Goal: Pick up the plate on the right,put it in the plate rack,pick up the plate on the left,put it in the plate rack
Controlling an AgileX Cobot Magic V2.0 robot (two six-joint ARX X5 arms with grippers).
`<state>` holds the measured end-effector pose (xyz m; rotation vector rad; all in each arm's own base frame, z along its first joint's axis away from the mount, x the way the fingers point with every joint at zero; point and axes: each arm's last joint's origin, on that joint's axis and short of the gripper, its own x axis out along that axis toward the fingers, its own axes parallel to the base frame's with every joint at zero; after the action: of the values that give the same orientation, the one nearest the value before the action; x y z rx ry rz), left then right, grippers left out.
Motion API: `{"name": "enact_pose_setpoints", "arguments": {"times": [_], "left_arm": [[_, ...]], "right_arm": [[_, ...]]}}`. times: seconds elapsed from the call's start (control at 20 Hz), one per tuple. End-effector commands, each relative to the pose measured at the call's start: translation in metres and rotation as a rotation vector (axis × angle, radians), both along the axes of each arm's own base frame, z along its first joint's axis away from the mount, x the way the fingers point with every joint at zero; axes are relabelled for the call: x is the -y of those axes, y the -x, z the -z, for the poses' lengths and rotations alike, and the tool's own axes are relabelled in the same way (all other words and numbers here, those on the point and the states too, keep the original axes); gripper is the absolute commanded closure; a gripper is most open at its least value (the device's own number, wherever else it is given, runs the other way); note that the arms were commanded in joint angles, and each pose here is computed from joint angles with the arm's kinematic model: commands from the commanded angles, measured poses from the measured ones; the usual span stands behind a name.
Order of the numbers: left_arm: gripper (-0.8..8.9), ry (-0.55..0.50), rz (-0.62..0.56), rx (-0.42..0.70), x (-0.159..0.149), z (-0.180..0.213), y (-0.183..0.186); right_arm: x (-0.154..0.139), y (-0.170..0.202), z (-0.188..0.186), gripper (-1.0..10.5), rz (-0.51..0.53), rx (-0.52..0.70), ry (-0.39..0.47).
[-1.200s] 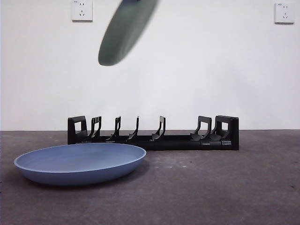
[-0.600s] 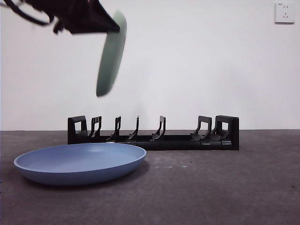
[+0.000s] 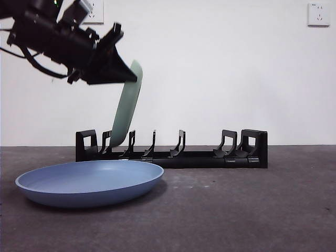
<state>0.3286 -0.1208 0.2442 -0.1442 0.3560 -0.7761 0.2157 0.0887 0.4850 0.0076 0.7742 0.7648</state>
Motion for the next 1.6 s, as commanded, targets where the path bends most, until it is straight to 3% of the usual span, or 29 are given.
{"name": "enact_pose_setpoints", "arguments": {"times": [0.05, 0.35, 0.9, 0.95, 1.1, 1.15, 1.35, 1.6], "left_arm": [[8.22, -0.008, -0.005, -0.007, 0.000, 0.009, -0.006], [8.21, -0.117, -0.107, -0.017, -0.002, 0.021, -0.009], [7.72, -0.142, -0.045, -0.037, 0.010, 0.011, -0.004], [7.59, -0.146, -0.039, -0.047, 0.012, 0.008, -0.004], [5.06, -0.161, -0.026, -0.067, 0.016, -0.003, -0.005], [4.77, -0.167, -0.025, -0.083, 0.016, -0.007, -0.006], [4.65, -0.241, 0.002, -0.147, 0.014, -0.025, 0.000], [4.64, -0.268, 0.018, -0.127, 0.002, -0.064, 0.030]], "right_arm": [[-0.003, 0.002, 0.003, 4.5, -0.021, -0.015, 0.014], [-0.003, 0.002, 0.003, 4.5, -0.021, -0.017, 0.016], [-0.006, -0.012, 0.013, 4.5, 0.023, -0.043, 0.074], [-0.006, -0.012, 0.014, 4.5, 0.023, -0.044, 0.074], [-0.006, -0.012, 0.014, 4.5, 0.023, -0.045, 0.075], [-0.006, -0.012, 0.014, 4.5, 0.023, -0.045, 0.075], [-0.006, -0.012, 0.014, 4.5, 0.023, -0.045, 0.075], [-0.006, -0.013, 0.014, 4.5, 0.025, -0.045, 0.077]]}}
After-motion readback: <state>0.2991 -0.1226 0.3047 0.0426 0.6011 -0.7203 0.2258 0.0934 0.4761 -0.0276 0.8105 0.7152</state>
